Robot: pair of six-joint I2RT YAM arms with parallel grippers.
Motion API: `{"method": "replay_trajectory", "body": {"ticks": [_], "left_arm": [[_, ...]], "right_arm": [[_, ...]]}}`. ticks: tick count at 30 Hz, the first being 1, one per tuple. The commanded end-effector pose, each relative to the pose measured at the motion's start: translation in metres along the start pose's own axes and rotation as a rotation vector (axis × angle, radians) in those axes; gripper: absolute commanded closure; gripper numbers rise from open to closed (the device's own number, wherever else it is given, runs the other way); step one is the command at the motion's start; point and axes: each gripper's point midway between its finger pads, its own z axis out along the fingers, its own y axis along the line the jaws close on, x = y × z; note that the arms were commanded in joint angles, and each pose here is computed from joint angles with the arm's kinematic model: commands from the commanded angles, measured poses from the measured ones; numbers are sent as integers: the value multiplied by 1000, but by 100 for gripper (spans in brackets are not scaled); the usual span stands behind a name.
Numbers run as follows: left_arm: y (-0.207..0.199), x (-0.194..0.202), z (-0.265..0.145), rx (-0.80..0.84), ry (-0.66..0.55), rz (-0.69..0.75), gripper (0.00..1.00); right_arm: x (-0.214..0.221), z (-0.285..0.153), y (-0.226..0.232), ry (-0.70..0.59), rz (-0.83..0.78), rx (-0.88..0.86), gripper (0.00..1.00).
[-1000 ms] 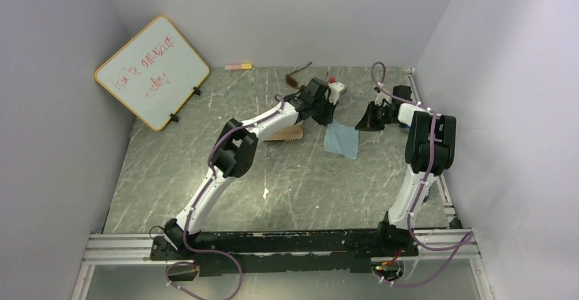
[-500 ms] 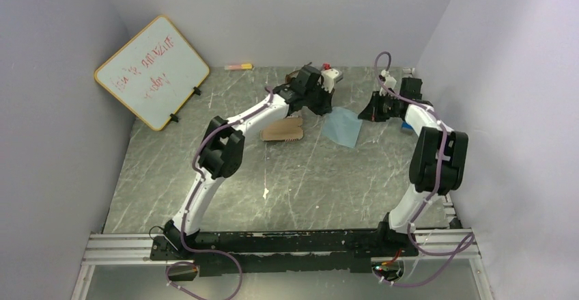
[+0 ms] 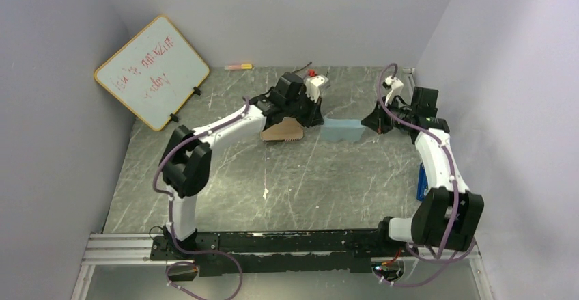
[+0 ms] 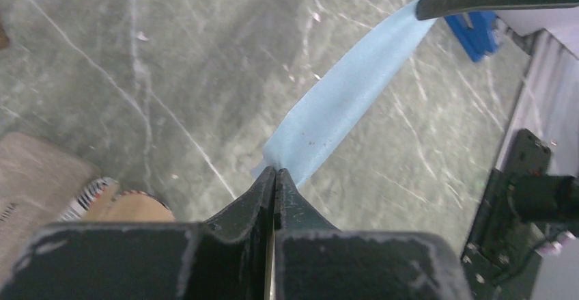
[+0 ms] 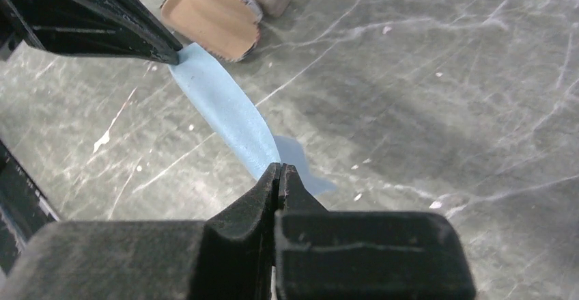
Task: Organize the sunglasses
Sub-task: Adjust the glasses cleaning cloth at the center of the board.
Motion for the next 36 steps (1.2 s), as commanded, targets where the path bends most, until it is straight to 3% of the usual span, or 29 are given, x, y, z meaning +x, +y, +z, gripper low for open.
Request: {"method": "replay_trajectory", "body": {"ticks": [1,12,22,36], "left_arm": [[-41,-8,-27,105,-59,17,95],[-85,49,-41,206,52,-8,95],[-49,53,-5,57,70,21,93],[-4,56,53,-77,100,70,94]], "right_arm": [[16,-18,32,16,-84,-70,100],[52,-36,62,77,-118,-113,100],[62,-12,15,114,-61,31,100],[57,36,-38,133,-7,88,100]]}}
